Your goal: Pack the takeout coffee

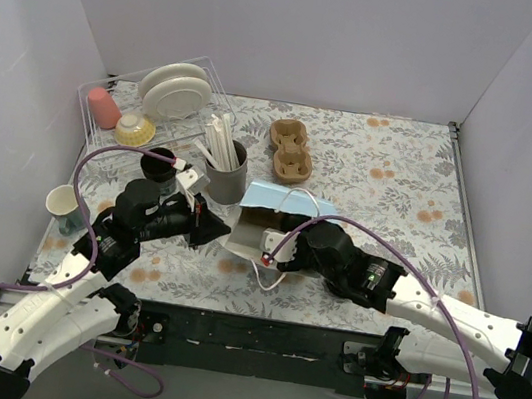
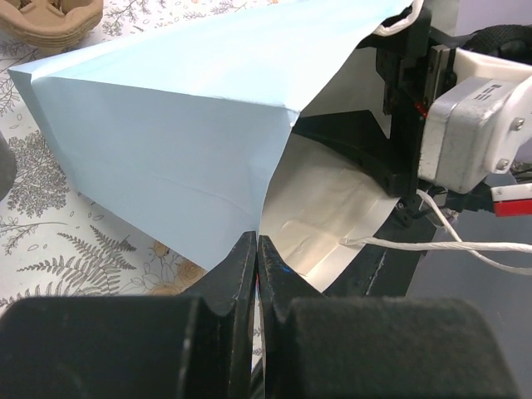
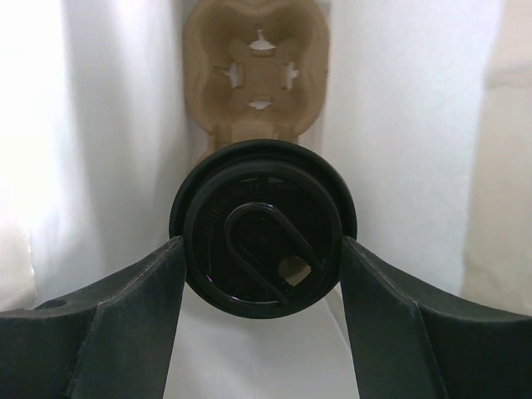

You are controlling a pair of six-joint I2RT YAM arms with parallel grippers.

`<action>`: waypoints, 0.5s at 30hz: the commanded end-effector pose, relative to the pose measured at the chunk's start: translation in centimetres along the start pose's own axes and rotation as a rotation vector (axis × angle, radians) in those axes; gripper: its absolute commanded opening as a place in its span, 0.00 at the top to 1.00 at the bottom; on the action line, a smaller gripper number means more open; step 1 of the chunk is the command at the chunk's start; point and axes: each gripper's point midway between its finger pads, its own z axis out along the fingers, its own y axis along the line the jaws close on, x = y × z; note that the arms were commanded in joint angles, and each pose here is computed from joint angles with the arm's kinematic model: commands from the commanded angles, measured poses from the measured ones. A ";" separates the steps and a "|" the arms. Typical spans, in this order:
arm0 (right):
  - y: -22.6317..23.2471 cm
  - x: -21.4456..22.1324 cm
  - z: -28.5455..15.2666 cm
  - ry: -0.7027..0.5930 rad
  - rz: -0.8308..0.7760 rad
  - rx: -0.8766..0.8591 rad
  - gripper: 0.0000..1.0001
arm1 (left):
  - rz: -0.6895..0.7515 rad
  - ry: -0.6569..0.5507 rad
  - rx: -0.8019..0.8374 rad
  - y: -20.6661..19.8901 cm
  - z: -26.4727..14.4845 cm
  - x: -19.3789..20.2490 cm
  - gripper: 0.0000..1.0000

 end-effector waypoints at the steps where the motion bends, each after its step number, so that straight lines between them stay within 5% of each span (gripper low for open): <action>1: 0.3 0.2 -0.1 -0.013 0.065 0.004 0.67 | 0.020 -0.037 0.026 -0.5 0.0 -0.9 1.00; 15: -1.0 1.7 0.1 0.006 0.197 0.130 0.68 | 0.005 -0.067 0.032 -0.9 -0.2 -1.8 1.00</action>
